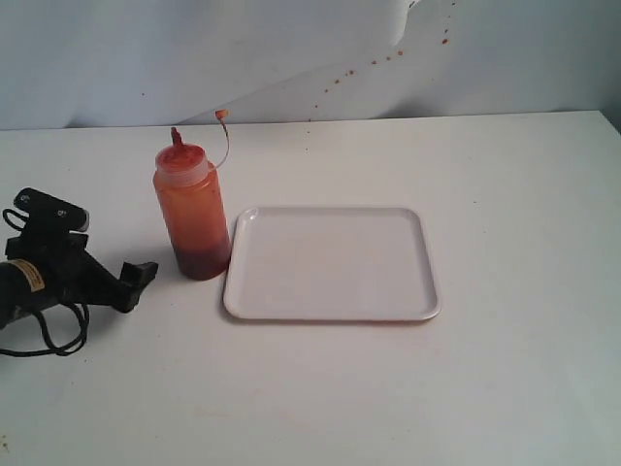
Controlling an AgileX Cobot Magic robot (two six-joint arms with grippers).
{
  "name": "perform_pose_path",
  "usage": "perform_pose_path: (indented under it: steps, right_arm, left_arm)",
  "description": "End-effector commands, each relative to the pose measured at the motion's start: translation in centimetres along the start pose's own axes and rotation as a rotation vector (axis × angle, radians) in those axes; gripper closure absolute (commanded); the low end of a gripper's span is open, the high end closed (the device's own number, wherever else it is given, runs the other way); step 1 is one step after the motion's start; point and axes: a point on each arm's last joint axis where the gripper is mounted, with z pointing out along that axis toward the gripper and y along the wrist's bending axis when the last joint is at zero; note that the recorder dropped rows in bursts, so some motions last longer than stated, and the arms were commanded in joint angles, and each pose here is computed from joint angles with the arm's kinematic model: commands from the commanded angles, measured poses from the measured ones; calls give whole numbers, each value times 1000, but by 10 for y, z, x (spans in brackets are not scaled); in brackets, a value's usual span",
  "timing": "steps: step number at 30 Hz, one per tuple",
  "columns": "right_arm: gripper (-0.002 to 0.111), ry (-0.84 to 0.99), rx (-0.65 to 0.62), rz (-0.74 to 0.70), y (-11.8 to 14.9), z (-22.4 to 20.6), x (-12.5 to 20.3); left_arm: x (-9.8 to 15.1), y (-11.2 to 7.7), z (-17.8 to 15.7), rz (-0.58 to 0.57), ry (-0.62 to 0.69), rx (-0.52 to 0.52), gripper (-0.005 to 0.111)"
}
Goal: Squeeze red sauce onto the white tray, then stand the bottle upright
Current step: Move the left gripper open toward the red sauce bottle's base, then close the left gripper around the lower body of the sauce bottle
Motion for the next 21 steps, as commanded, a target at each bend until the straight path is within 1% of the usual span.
perform_pose_path:
  steps: [1, 5, 7, 8, 9, 12, 18, 21]
  right_arm:
    - [108, -5, 0, -9, 0, 0, 1]
    - [108, -5, 0, -9, 0, 0, 1]
    - [108, -5, 0, -9, 0, 0, 1]
    - [108, -5, 0, -9, 0, 0, 1]
    - [108, -5, 0, -9, 0, 0, 1]
    - [108, -5, 0, -9, 0, 0, 1]
    - [108, -5, 0, -9, 0, 0, 1]
    - [108, -5, 0, -9, 0, 0, 1]
  left_arm:
    - [-1, -5, -8, 61, 16, 31, 2]
    - [-10, -15, -25, 100, -73, 96, 2]
    - [-13, -23, -30, 109, -144, 163, 2]
    - [-14, -31, -32, 136, -180, 238, 2]
    - [-14, -32, -32, 139, -191, 251, 2]
    - [-8, -34, -25, 90, -229, 260, 2]
    - [6, -34, -8, 94, -192, 284, 2]
    - [1, -37, -7, 124, -225, 328, 2]
